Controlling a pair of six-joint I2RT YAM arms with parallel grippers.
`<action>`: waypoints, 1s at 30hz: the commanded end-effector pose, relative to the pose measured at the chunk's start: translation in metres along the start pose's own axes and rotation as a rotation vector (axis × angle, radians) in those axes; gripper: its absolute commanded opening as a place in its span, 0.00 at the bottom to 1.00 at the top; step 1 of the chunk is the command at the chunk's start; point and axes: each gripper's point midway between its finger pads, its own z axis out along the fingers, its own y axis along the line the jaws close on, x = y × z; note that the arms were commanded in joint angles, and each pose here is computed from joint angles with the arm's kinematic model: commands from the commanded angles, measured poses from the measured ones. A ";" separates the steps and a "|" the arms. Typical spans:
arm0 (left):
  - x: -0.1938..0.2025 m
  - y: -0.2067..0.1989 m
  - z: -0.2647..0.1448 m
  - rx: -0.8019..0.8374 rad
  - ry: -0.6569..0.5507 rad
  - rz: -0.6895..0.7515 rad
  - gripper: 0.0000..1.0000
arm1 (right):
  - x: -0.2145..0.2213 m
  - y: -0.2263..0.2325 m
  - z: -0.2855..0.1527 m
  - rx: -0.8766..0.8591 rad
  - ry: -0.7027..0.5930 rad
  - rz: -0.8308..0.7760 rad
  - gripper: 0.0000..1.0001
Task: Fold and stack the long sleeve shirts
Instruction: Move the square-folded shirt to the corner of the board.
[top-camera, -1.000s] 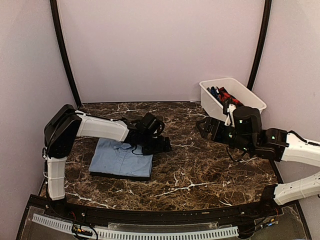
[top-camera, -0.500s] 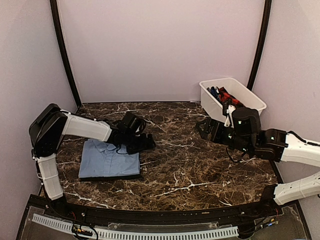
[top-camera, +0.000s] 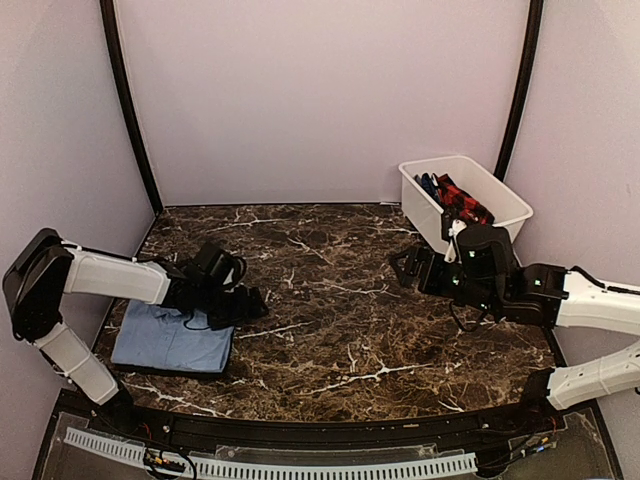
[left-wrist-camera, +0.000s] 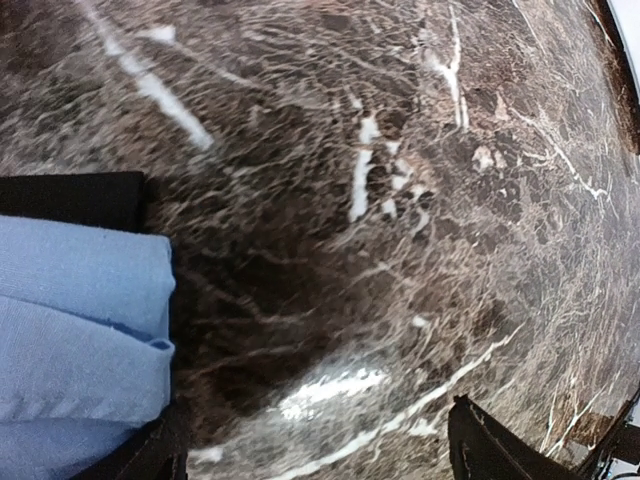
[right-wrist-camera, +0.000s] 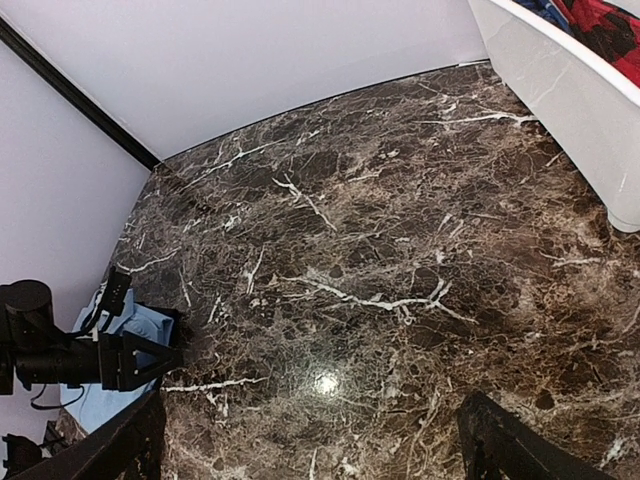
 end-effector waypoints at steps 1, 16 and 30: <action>0.029 0.043 -0.014 -0.086 0.070 -0.041 0.89 | -0.002 0.001 0.002 -0.021 -0.020 0.029 0.99; 0.039 0.086 -0.036 -0.142 0.053 -0.132 0.89 | 0.005 -0.004 0.002 -0.016 -0.008 0.020 0.99; -0.004 0.022 -0.058 0.039 -0.008 -0.024 0.91 | 0.003 -0.005 0.001 -0.004 -0.009 0.000 0.99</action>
